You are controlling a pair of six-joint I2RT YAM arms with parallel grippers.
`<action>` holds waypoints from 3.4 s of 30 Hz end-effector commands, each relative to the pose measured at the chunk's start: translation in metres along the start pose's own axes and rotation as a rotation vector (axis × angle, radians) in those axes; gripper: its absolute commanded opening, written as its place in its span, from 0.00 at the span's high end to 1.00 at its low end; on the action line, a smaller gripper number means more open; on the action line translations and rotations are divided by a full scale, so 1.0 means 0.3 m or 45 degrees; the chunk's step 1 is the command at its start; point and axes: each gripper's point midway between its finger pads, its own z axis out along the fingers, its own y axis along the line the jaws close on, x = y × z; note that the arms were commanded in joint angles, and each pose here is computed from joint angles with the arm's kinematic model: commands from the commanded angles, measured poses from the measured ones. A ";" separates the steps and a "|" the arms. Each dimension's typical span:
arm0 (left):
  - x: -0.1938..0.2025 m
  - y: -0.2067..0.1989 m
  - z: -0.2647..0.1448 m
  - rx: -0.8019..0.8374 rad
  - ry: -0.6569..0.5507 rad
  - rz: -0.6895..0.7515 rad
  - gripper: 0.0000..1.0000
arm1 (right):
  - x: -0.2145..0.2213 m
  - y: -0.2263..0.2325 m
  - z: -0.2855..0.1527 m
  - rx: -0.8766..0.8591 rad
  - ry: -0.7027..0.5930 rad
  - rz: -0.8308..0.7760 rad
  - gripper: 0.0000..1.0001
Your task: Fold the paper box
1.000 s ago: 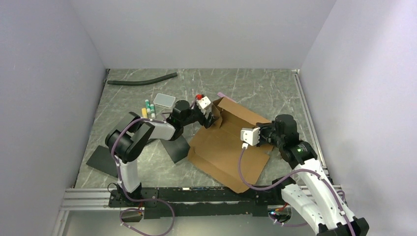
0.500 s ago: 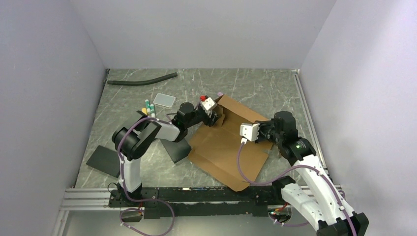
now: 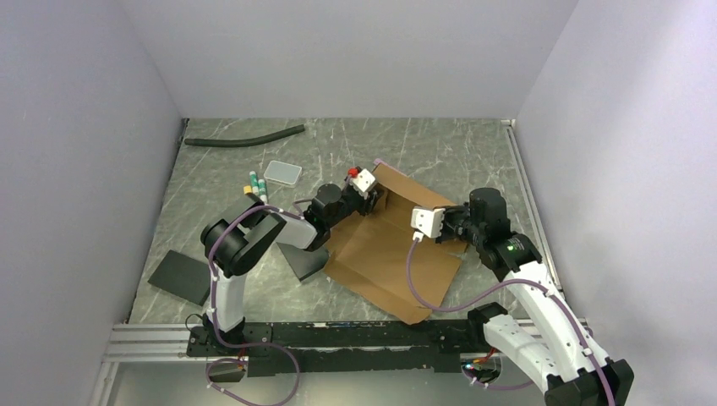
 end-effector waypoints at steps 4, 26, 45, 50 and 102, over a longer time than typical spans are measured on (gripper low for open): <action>-0.103 0.057 0.019 -0.177 -0.137 -0.061 0.70 | -0.040 0.107 0.009 -0.152 -0.083 0.117 1.00; -0.030 0.094 0.008 -0.436 -0.011 -0.034 0.60 | -0.084 0.082 0.003 -0.163 -0.111 0.341 1.00; 0.042 0.119 -0.023 -0.530 -0.024 0.059 0.63 | -0.107 0.074 0.008 -0.161 -0.130 0.509 1.00; 0.012 0.125 -0.018 -0.539 -0.056 0.054 0.59 | -0.104 0.074 0.011 -0.166 -0.123 0.506 1.00; 0.009 0.177 -0.165 -0.882 0.163 -0.330 1.00 | -0.121 -0.171 0.017 0.039 -0.089 0.448 0.35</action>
